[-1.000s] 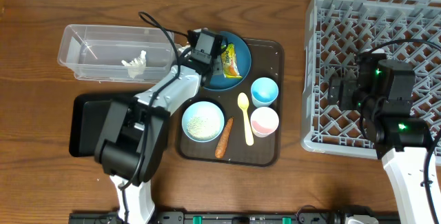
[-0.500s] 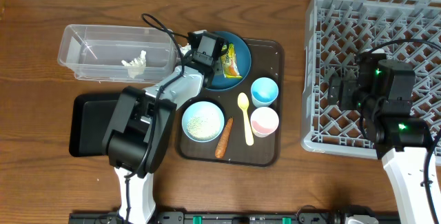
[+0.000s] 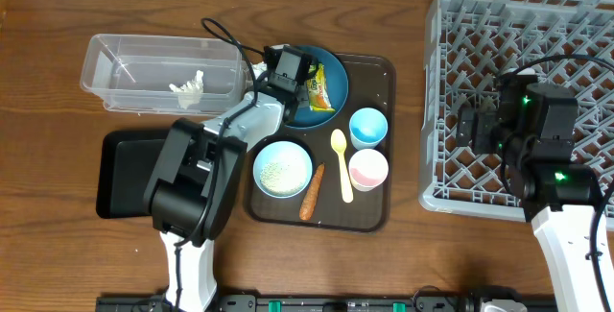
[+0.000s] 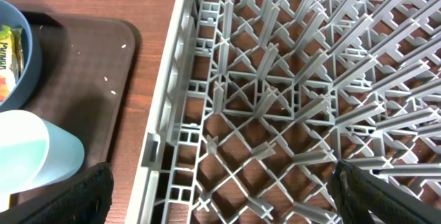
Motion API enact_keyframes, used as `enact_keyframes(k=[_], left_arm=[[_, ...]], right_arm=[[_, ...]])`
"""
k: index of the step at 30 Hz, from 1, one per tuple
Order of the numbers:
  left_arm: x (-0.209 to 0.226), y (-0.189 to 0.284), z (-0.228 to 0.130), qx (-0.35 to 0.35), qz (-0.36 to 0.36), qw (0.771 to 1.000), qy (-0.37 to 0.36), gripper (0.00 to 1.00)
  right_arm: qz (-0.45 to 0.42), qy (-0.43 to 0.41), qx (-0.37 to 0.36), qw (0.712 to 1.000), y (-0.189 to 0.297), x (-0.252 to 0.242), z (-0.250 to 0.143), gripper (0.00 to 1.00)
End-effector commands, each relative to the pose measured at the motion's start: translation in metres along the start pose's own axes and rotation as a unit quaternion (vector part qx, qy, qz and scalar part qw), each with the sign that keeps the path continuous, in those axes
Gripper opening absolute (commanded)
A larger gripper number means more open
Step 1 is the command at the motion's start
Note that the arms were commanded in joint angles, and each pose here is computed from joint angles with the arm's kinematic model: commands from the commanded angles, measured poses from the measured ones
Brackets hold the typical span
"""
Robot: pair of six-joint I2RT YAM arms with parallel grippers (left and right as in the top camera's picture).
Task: Sort waste into correct bins and load items into the dishwasher rack
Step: 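Move the tissue with the left gripper and release it into the clear bin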
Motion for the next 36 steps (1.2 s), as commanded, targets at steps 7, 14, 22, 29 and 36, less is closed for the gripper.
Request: enact_keyframes(k=[7,14,22,29,36], left_arm=[[0.0,0.081,0.041,-0.039,-0.045,0.998,-0.019,0.06],[0.032,0.129,0.053,-0.041,-0.023,0.999,-0.019,0.06],[0.102,0.136,0.082,-0.066,0.025,0.997,0.042,0.06],[0.146,0.119,0.084,-0.051,0.064,0.993,0.081,0.14],[0.14,0.117,0.083,-0.044,0.034,0.995,0.082,0.46]], right_arm=[[-0.006,-0.006,-0.01,1.0,0.005,-0.003,0.007,0.99],[-0.006,-0.005,-0.01,1.0,0.005,-0.003,0.007,0.99],[-0.006,-0.006,-0.008,1.0,0.005,-0.003,0.007,0.99],[-0.006,-0.006,-0.008,1.0,0.005,-0.003,0.007,0.99],[-0.006,-0.006,-0.008,1.0,0.005,-0.003,0.006,0.99]])
Point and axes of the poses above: each gripper's point midway between its finger pads, its own y axis back along the fingers, its own x axis along the line the jaws close on, z = x × y, the point moved 5 cm from there along y, back along the fingers
